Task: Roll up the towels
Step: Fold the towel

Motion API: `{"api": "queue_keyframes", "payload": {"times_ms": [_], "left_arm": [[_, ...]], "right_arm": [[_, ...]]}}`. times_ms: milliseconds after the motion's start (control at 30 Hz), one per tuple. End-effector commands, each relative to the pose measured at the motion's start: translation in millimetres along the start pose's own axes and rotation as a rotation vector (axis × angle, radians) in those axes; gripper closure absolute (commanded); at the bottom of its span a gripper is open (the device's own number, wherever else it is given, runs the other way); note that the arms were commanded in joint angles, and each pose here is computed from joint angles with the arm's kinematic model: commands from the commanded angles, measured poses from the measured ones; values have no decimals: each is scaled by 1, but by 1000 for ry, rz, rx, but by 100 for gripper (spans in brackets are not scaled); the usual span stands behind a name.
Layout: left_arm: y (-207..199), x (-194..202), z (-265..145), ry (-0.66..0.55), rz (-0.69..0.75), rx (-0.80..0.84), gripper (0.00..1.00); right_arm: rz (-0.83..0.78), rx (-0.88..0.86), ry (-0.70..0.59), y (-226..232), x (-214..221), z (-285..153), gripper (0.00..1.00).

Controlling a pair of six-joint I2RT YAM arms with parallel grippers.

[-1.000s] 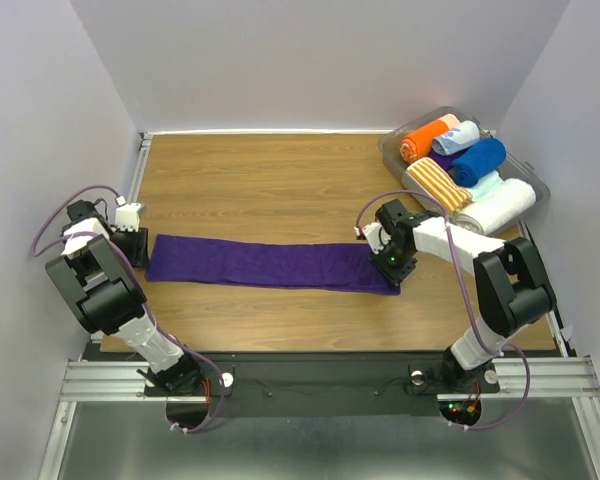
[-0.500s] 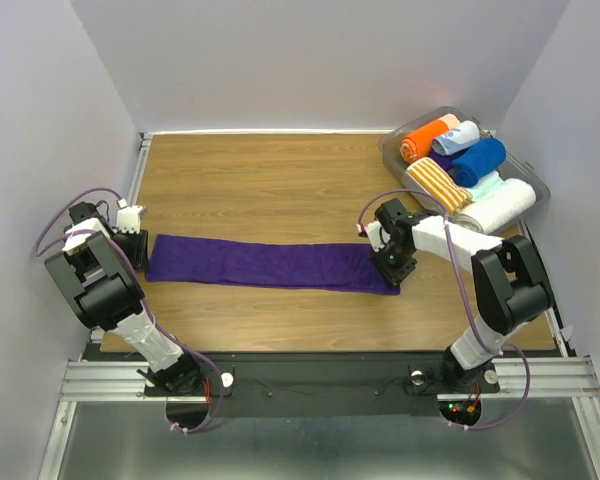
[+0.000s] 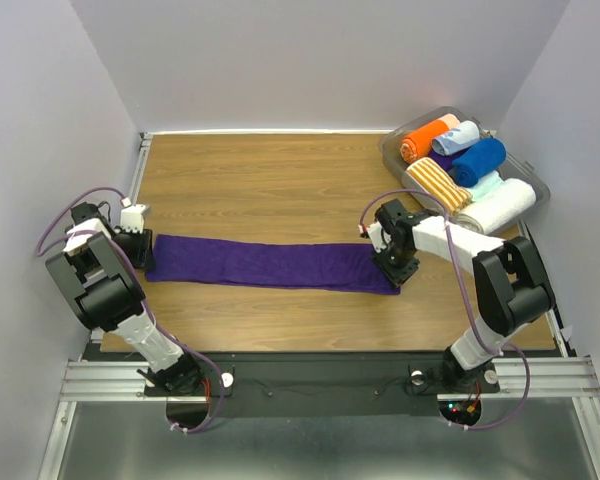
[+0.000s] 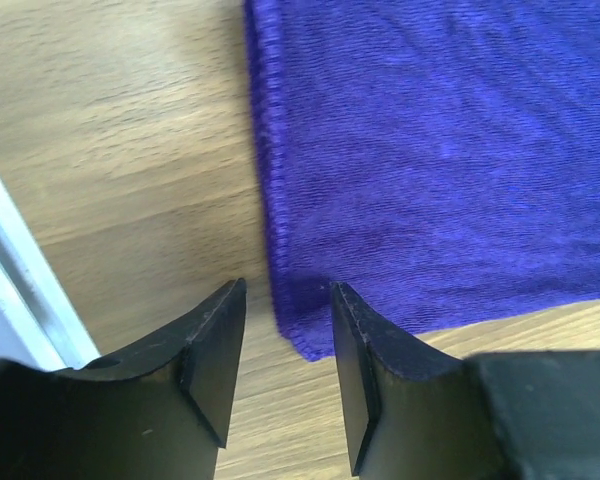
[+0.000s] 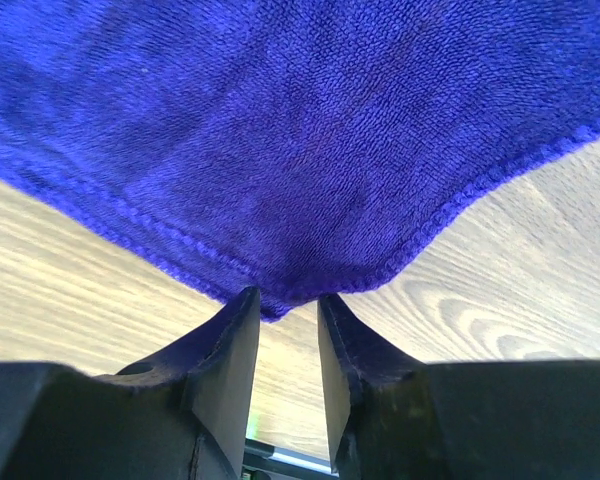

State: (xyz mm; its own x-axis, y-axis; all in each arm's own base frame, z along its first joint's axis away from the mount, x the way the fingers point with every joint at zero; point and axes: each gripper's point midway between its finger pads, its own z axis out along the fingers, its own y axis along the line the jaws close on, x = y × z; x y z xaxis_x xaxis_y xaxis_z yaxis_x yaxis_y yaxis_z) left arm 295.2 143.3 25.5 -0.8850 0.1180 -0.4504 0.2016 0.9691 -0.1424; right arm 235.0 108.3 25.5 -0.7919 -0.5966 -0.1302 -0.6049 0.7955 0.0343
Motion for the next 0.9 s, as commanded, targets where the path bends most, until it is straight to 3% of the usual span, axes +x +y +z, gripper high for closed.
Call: {"api": "queue_keyframes", "payload": {"times_ms": [0,167,267,367,433,800,867], "left_arm": [[-20,-3,-9,-21,30,40,48],[-7,6,1,22,18,-53,52],[3,9,6,47,-1,-97,67],[17,4,8,57,-6,-133,94],[22,-4,7,47,2,-148,100],[27,-13,3,51,63,-173,100],[14,-18,3,38,94,-139,92]], "right_arm": [[-28,29,34,-8,1,3,65],[-60,76,66,-17,9,12,67],[-75,105,93,-23,17,18,68],[-97,165,115,-33,26,24,69],[-103,174,123,-35,29,26,69],[-122,156,117,-32,32,24,70],[-146,63,39,-16,13,2,68]]}}
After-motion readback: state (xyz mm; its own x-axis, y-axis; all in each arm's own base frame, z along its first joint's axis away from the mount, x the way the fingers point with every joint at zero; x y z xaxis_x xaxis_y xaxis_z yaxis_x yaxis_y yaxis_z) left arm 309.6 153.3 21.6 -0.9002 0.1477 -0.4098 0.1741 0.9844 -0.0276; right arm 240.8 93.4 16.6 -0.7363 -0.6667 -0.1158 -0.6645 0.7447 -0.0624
